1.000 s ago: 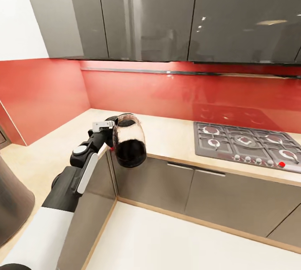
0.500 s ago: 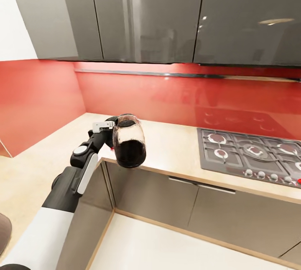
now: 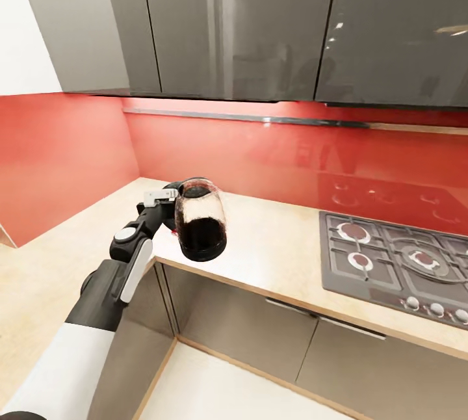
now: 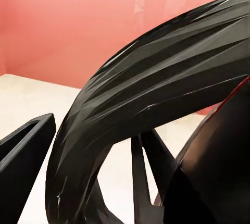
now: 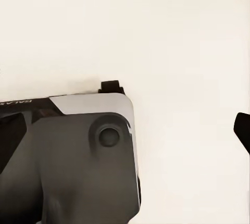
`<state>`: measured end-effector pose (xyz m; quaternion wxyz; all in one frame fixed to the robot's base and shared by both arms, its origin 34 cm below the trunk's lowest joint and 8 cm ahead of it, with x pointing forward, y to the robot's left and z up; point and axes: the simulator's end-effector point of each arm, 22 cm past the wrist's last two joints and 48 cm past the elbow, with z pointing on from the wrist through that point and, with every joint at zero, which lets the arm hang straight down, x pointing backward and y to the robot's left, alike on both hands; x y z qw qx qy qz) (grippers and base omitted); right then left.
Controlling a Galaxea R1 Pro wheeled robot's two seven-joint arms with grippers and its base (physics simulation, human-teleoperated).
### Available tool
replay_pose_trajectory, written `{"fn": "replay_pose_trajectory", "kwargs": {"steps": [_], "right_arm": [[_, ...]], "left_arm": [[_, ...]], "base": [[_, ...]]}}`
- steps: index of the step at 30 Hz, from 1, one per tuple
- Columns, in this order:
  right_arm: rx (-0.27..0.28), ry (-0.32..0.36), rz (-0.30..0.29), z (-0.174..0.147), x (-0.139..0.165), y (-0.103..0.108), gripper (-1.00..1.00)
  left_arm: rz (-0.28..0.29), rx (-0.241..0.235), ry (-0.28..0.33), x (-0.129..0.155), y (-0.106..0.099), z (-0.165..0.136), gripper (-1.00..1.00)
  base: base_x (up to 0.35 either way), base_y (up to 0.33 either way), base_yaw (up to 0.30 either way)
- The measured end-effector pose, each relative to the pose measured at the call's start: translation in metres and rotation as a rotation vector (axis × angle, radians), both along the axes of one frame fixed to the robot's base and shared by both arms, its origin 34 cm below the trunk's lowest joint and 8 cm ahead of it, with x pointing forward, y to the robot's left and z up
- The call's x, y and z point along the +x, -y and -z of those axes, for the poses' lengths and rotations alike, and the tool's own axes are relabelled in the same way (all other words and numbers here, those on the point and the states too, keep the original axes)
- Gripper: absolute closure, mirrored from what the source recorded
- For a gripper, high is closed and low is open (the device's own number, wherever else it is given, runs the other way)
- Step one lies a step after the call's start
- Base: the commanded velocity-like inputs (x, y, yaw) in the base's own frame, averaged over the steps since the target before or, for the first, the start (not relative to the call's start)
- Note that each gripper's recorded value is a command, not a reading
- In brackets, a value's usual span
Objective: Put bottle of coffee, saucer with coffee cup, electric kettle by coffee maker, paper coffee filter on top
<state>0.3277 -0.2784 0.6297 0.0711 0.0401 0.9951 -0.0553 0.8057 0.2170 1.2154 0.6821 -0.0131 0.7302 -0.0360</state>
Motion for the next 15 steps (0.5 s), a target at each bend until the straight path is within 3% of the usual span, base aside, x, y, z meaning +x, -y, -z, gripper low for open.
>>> {"fn": "replay_pose_trajectory", "kwargs": {"steps": [11, 15], "right_arm": [[0.000, -0.001, -0.001, 0.000, 0.000, 0.000, -1.00], [0.000, 0.000, -0.001, 0.000, 0.000, 0.000, -1.00]], "left_arm": [[-0.012, 0.002, 0.007, 0.000, -0.003, -0.001, 1.00], [-0.086, 0.010, 0.002, 0.000, -0.019, 0.001, 1.00]], "base": [[0.026, -0.026, 0.277], [0.001, -0.001, 0.264]]}}
